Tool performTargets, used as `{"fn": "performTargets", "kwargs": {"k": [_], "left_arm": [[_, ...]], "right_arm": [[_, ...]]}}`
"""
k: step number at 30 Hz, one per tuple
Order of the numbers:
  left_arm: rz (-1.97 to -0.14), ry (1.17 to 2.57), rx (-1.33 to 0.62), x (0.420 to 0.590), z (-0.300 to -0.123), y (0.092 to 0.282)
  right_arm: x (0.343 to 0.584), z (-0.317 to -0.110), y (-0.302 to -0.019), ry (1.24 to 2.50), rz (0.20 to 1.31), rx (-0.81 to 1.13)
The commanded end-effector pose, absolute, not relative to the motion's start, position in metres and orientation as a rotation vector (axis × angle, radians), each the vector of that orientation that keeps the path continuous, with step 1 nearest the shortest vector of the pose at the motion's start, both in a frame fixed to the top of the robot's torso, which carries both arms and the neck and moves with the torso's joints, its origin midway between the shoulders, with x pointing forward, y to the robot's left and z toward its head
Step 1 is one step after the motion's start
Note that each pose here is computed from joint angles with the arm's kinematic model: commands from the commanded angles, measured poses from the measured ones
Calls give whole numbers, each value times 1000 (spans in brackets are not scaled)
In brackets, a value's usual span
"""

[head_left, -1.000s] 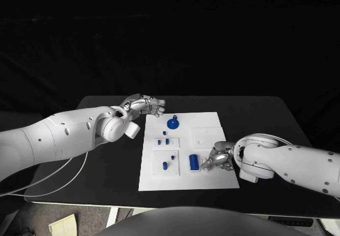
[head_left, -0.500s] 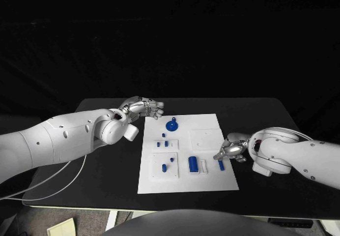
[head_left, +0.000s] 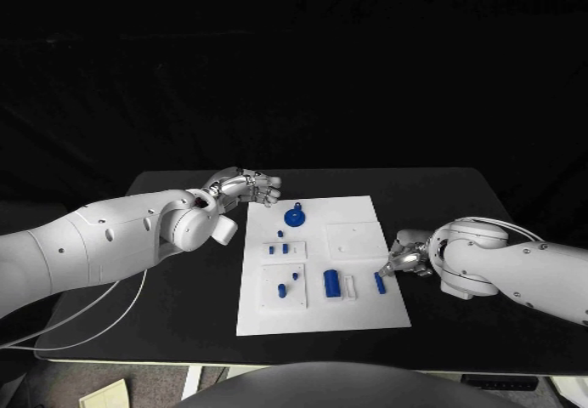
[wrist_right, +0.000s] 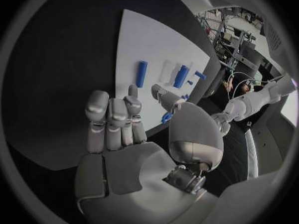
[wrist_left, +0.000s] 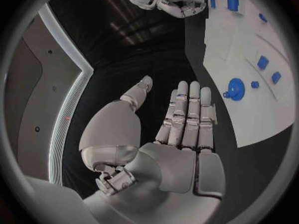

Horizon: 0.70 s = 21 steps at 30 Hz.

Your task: Assemble the parts on the task board

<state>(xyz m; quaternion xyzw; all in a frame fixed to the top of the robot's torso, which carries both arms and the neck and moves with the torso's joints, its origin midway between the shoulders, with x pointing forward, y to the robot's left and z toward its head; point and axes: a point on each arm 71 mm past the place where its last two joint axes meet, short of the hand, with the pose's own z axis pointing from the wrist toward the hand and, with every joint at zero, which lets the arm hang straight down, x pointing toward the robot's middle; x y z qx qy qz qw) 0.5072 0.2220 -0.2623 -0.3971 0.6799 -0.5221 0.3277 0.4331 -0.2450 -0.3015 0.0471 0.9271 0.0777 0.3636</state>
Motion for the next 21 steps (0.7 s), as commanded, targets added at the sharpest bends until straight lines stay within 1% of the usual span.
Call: {"fn": "performTargets", "kwargs": {"k": [1,11,21], "left_arm": [[-1393,1781,-1037,507,-261,220],[-1392,1781,-1038,507,-261,220],[-1388,1780,-1040,506,-261,223]], "right_arm": [[433,-304,-245,2397,133,48],[423,-325,-236,2425,117,0],[421,-334,-223,2375,85,-104]]}}
